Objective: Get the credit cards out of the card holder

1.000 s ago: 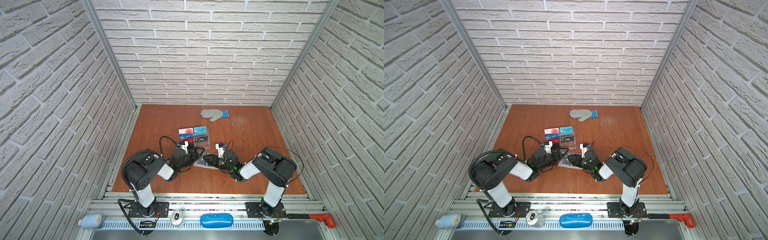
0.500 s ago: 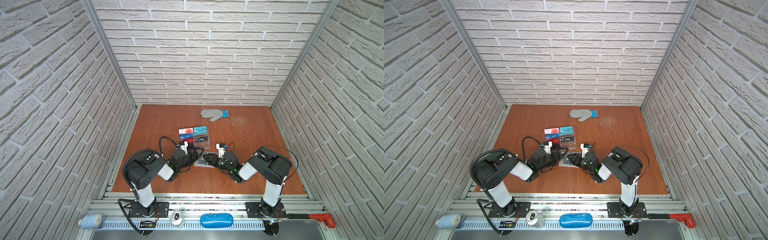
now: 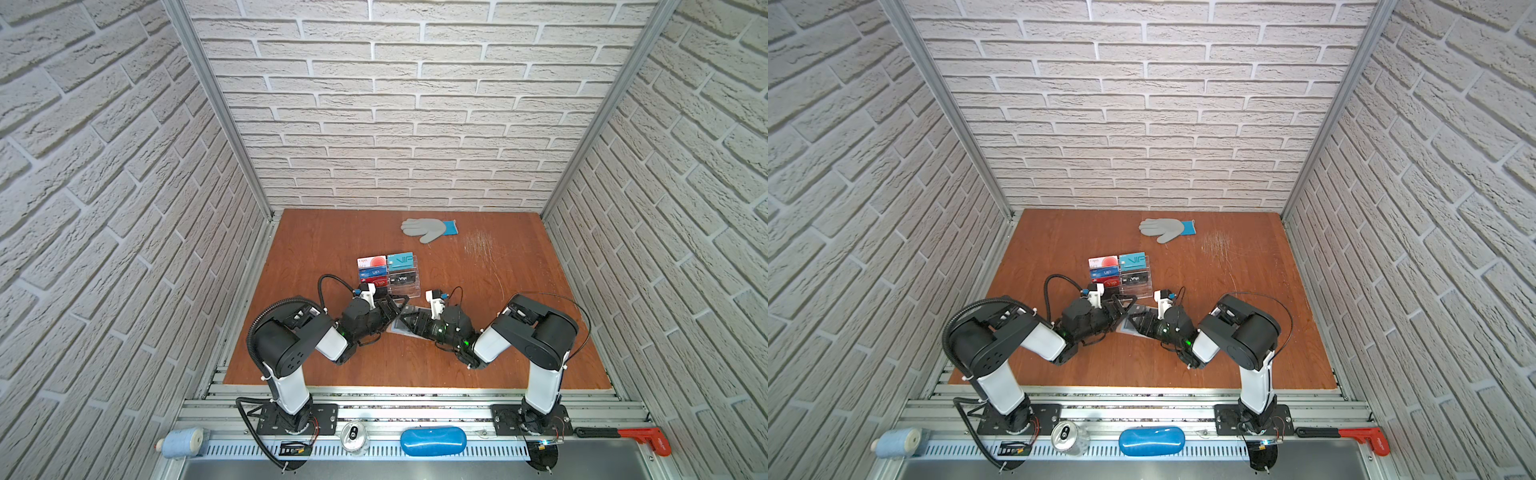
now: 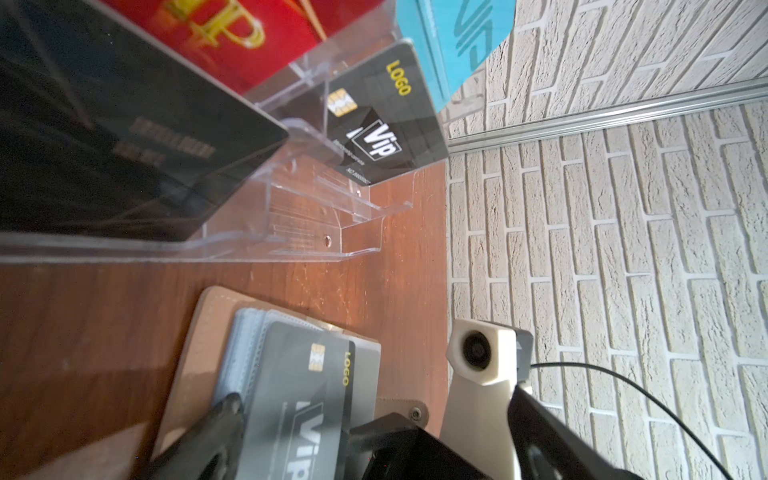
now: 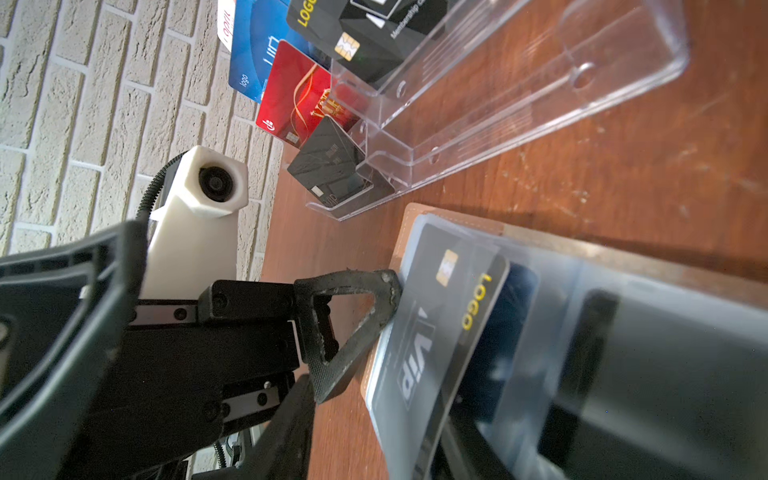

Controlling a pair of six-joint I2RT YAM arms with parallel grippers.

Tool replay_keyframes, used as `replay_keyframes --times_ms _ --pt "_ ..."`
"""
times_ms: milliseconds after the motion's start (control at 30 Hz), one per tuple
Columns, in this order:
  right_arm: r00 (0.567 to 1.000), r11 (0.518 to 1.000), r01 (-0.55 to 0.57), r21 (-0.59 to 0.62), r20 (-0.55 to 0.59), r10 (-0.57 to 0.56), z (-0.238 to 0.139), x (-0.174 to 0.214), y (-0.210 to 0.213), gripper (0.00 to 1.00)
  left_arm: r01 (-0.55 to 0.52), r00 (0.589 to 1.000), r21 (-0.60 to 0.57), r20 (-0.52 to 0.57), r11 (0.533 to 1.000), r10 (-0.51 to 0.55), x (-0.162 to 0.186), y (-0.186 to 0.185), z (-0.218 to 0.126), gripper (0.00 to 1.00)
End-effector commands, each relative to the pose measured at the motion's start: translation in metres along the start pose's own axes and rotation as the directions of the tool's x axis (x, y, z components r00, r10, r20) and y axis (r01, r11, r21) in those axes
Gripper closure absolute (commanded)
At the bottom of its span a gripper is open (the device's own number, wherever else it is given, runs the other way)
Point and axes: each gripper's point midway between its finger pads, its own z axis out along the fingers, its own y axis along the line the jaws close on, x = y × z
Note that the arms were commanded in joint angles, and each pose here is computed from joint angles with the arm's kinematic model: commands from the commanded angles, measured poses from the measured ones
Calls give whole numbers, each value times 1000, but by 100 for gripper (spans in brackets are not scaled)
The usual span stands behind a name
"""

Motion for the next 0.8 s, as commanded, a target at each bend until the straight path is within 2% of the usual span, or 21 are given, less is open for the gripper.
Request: replay_keyframes --times_ms 0,333,767 --pt "1000 999 24 -39 2 -24 8 -1 12 56 6 1000 -2 -28 1000 -6 8 5 -3 2" --pt "999 998 47 44 -9 -46 18 -8 9 57 10 1000 -2 -24 1000 -10 7 6 -6 2" --pt "999 999 42 28 -10 -42 23 -10 14 59 26 1000 0 -14 1000 -26 3 11 -8 2"
